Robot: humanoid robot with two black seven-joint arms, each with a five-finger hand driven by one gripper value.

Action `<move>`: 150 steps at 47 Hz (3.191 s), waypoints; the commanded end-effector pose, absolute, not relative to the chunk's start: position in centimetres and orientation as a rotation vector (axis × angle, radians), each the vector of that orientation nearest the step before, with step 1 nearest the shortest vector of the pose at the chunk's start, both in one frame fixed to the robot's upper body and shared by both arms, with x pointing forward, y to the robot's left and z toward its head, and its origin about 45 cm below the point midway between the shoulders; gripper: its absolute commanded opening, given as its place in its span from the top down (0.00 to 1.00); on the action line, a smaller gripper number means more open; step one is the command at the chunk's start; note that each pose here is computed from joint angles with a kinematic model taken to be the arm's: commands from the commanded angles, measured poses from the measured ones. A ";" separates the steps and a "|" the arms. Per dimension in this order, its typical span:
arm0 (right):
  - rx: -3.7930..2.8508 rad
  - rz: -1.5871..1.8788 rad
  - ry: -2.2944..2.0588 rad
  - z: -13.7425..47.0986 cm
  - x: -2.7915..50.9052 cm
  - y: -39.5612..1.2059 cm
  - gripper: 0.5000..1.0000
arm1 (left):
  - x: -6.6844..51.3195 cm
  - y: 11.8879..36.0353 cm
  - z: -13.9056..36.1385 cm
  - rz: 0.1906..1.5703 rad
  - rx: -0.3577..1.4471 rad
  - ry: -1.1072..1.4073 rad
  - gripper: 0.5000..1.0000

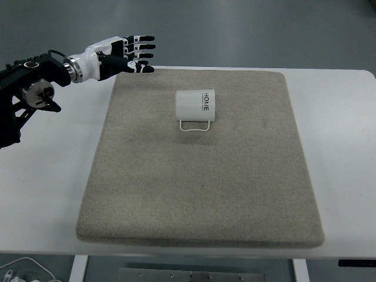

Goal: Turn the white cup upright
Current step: 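Reach the left hand over the lying white mug and lower fingers, then hook the left hand fingers into the mug opening and lift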

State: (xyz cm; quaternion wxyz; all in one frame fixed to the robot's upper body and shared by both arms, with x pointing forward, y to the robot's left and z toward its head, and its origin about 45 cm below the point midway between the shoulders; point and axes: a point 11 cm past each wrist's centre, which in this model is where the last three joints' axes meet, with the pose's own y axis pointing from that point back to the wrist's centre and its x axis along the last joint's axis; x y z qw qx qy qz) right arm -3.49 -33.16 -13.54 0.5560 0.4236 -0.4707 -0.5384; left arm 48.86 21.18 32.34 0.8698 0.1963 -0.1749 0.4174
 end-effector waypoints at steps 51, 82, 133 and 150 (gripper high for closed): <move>1.002 -1.271 -1.112 -13.5 -3.4 -33.2 0.14 | 49.8 16.5 35.6 0.661 0.699 -0.781 0.08; 1.002 -1.271 -1.112 -13.5 -3.4 -33.2 0.14 | 48.8 11.2 27.2 0.602 0.808 -0.802 0.11; 1.002 -1.271 -1.112 -13.5 -3.4 -33.2 0.14 | 48.3 10.8 24.0 0.648 0.811 -0.768 0.52; 1.002 -1.271 -1.112 -13.5 -3.4 -33.2 0.14 | 48.4 11.1 24.0 0.672 0.804 -0.764 1.00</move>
